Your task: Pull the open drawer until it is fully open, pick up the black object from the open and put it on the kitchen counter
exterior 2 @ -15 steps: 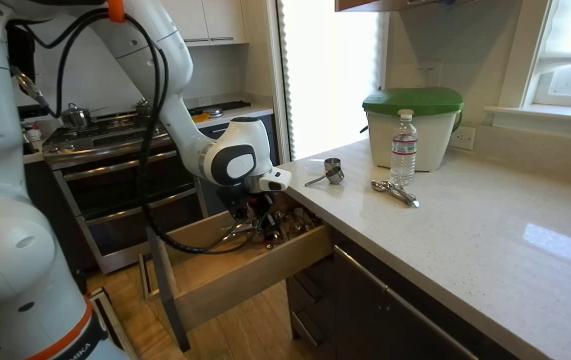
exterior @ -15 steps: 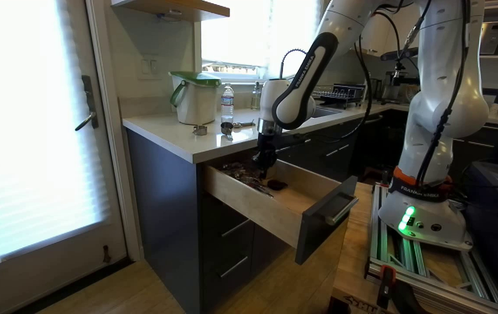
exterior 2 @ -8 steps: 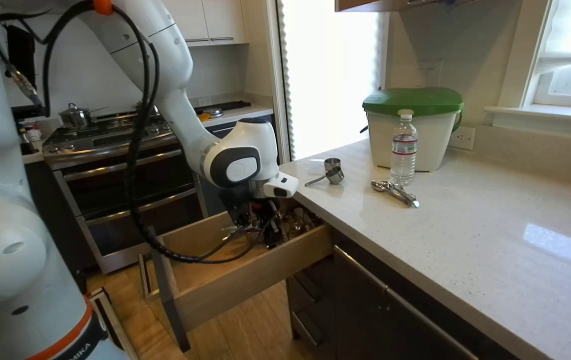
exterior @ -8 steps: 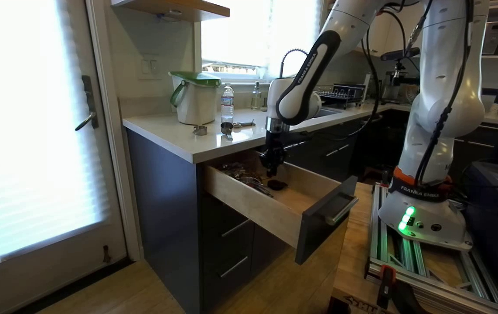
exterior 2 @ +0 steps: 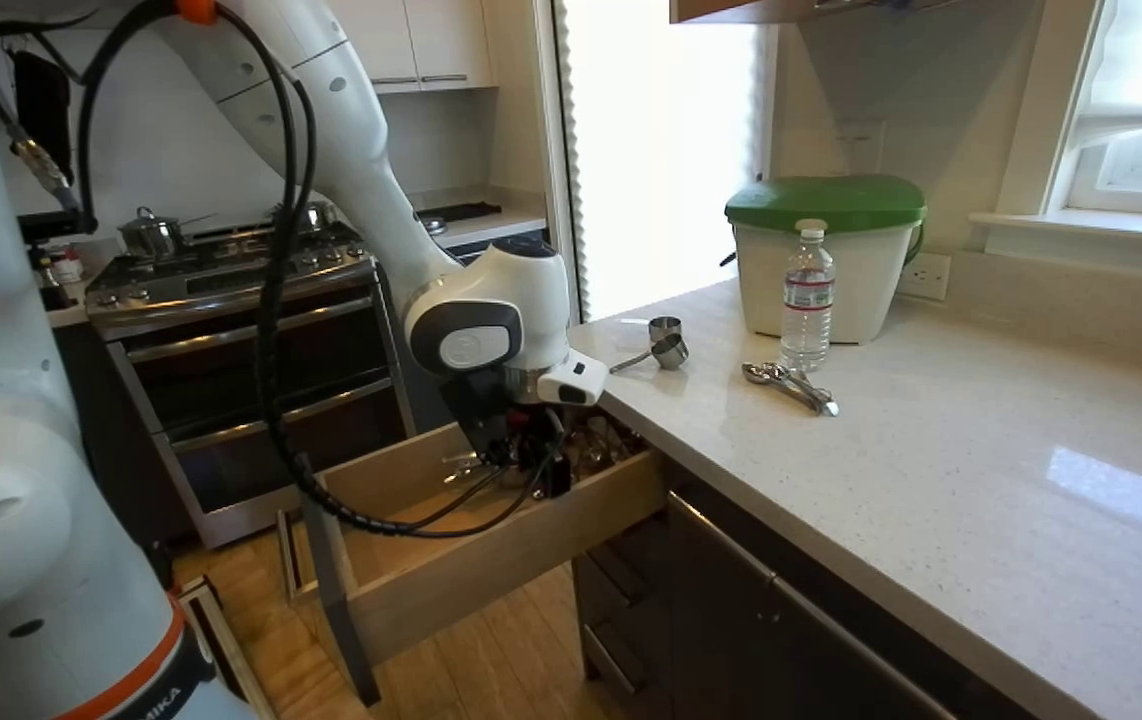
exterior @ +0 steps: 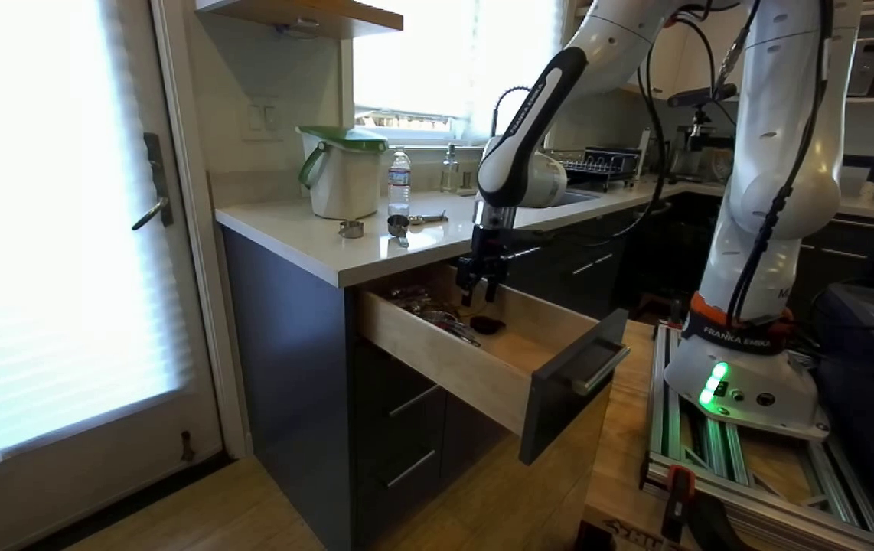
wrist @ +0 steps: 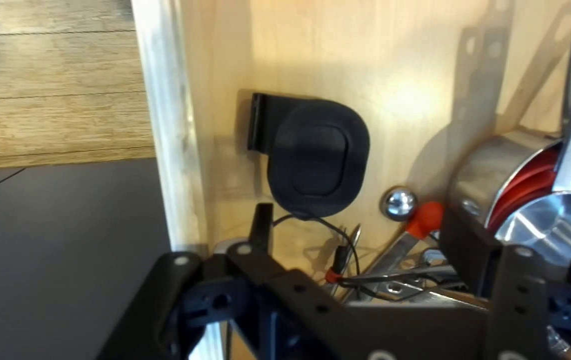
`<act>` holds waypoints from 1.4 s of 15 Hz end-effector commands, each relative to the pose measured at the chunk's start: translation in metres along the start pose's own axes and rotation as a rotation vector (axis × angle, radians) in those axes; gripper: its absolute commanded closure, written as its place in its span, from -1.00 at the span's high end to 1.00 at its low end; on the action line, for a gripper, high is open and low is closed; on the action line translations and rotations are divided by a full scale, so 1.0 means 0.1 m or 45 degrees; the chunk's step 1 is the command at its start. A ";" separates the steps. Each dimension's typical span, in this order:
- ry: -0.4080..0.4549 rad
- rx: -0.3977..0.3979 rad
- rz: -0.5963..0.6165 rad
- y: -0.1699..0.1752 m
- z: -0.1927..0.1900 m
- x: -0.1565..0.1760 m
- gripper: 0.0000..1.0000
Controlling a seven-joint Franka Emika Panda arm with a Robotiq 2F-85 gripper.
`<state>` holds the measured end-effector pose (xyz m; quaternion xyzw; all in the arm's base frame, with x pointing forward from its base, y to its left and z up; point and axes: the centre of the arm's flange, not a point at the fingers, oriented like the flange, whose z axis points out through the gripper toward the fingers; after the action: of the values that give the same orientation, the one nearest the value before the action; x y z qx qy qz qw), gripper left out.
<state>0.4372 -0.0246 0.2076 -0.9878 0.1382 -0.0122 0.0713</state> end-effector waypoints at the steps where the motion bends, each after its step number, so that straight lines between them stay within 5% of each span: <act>1: -0.046 0.036 -0.014 0.22 0.02 -0.10 1.00; 15: 0.026 -0.168 0.131 -0.21 -0.25 -0.57 1.00; 21: 0.163 -0.392 0.082 -0.58 -0.19 -0.62 1.00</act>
<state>0.3975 0.0230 0.2321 -0.9833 0.1729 -0.0300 -0.0479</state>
